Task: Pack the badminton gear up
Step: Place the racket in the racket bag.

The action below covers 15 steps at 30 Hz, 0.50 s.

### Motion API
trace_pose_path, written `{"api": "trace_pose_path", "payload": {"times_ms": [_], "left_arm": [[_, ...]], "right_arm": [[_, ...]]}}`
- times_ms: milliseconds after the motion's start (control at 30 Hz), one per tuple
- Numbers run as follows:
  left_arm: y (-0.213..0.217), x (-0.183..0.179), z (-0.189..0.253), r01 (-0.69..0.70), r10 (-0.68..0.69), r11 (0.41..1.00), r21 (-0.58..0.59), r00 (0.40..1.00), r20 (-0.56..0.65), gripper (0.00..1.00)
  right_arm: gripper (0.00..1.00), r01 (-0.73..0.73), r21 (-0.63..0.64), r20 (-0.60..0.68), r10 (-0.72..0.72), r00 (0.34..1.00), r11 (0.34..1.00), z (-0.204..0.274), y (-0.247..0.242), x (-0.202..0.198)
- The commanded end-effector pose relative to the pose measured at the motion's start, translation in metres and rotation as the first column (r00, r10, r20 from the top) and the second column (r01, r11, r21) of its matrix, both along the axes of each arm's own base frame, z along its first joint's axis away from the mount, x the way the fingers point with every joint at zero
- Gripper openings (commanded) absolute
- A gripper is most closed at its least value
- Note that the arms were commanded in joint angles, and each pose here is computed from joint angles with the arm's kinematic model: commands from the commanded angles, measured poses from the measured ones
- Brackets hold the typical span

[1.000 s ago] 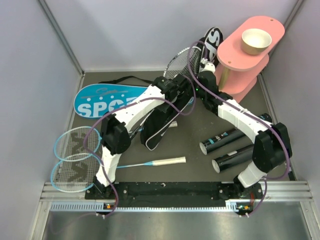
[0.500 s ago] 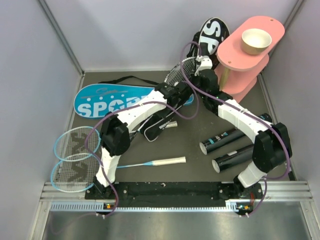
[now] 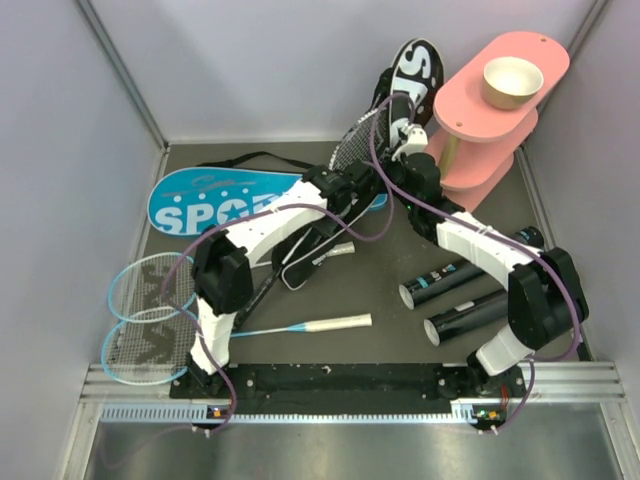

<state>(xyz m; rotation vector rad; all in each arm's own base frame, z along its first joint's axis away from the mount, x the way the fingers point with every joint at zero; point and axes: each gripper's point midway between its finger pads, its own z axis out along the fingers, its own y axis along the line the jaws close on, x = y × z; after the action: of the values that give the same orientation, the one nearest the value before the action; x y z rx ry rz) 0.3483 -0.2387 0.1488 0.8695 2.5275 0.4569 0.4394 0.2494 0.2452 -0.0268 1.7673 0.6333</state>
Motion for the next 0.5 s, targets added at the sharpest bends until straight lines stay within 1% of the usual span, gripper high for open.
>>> {"api": "trace_pose_path", "payload": {"times_ms": [0, 67, 100, 167, 267, 300, 400, 433, 467], "left_arm": [[-0.01, 0.004, 0.043, 0.009, 0.027, 0.959, -0.283, 0.992, 0.121, 0.46], [-0.011, 0.005, 0.051, 0.02, 0.03, 0.934, -0.356, 0.99, 0.135, 0.51], [-0.01, -0.003, 0.057, 0.031, 0.02, 0.919, -0.393, 0.992, 0.124, 0.53], [-0.008, -0.009, 0.06, 0.037, 0.011, 0.904, -0.425, 0.994, 0.11, 0.54], [-0.003, -0.026, 0.077, 0.049, 0.003, 0.861, -0.507, 0.995, 0.101, 0.55], [-0.004, -0.033, 0.079, 0.047, -0.004, 0.838, -0.544, 0.997, 0.081, 0.55], [0.004, -0.052, 0.081, 0.067, -0.022, 0.782, -0.62, 0.997, 0.08, 0.58], [0.0, -0.061, 0.079, 0.079, -0.063, 0.736, -0.673, 0.997, 0.047, 0.59], [0.004, -0.071, 0.068, 0.077, -0.078, 0.724, -0.686, 0.997, 0.029, 0.58]], "right_arm": [[0.0, -0.093, 0.146, 0.161, 0.07, 0.985, 0.985, 0.072, 0.012, -0.013], [0.0, -0.068, 0.146, 0.142, 0.047, 0.989, 0.987, 0.068, 0.004, -0.012], [0.0, -0.063, 0.144, 0.13, 0.045, 0.991, 0.988, 0.062, 0.002, -0.012], [0.0, -0.056, 0.141, 0.123, 0.039, 0.992, 0.988, 0.058, -0.002, -0.012], [0.0, -0.052, 0.126, 0.11, 0.038, 0.993, 0.991, 0.047, -0.007, -0.012], [0.0, -0.045, 0.127, 0.108, 0.032, 0.994, 0.991, 0.046, -0.01, -0.01], [0.0, -0.053, 0.128, 0.112, 0.039, 0.993, 0.99, 0.046, -0.012, -0.012], [0.0, -0.058, 0.131, 0.121, 0.042, 0.992, 0.99, 0.049, -0.013, -0.012], [0.0, -0.064, 0.132, 0.124, 0.048, 0.991, 0.989, 0.049, -0.012, -0.013]]}}
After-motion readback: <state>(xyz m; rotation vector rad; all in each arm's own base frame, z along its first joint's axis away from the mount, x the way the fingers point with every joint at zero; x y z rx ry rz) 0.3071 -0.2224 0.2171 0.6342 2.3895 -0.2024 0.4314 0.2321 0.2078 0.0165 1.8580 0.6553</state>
